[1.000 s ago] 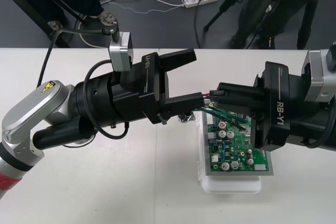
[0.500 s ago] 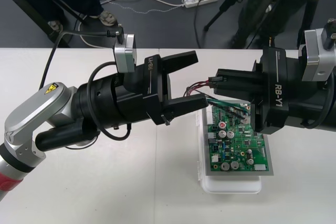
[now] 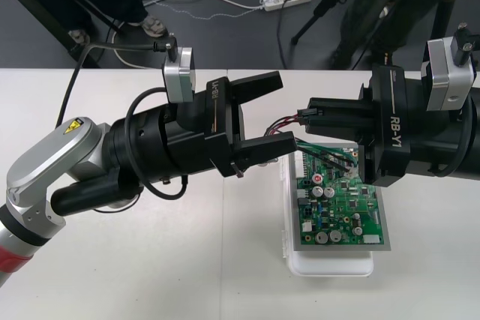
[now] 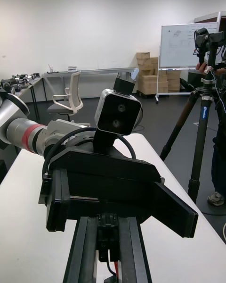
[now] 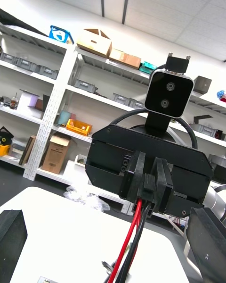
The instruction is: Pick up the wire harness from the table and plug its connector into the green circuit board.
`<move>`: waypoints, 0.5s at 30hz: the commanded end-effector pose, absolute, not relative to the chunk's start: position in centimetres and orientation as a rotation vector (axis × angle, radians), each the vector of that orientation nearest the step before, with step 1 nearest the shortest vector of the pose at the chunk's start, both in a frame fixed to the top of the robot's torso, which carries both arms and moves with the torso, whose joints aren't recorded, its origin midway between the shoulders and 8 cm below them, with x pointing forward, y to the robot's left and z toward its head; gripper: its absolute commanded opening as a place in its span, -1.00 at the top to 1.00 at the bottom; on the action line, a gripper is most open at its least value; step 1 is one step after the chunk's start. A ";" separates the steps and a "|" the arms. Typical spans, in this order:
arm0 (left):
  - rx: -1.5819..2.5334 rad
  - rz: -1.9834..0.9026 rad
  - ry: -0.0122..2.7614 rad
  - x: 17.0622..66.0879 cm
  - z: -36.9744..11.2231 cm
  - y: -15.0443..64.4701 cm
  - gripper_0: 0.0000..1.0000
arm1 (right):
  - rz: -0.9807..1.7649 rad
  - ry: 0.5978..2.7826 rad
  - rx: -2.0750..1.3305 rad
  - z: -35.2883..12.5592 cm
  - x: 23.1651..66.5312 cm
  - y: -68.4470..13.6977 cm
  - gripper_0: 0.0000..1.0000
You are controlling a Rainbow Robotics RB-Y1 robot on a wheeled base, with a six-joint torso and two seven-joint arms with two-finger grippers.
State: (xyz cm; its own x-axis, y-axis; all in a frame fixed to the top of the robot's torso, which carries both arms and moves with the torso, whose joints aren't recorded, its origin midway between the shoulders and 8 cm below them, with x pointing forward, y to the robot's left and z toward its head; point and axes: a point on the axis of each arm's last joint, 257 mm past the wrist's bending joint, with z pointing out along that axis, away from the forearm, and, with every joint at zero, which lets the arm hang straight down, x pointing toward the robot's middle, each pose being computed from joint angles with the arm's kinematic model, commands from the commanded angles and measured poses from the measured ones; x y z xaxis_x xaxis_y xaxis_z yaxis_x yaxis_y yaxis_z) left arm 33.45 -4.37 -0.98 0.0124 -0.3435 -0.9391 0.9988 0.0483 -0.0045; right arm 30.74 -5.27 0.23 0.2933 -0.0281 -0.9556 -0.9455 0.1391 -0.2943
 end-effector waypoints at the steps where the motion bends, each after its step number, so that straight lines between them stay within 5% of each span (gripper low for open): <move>1: 0.927 -1.331 0.968 33.2 0.6 -5.2 -1.00 | 0.889 1.077 -1.254 0.9 30.7 -5.5 1.00; 15: 0.906 -1.306 0.984 34.0 0.6 -5.2 -1.00 | 0.891 1.080 -1.254 0.8 30.6 -5.5 1.00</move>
State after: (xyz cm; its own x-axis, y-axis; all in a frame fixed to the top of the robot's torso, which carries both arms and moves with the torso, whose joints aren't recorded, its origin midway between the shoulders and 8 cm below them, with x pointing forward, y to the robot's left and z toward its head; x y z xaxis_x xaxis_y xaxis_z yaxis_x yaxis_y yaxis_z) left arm 34.37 -4.38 -0.93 0.0151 -0.3411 -0.9399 0.9967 0.0805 -0.0132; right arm 30.70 -5.26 0.18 0.2932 -0.0298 -0.9556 -0.9458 0.1366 -0.2945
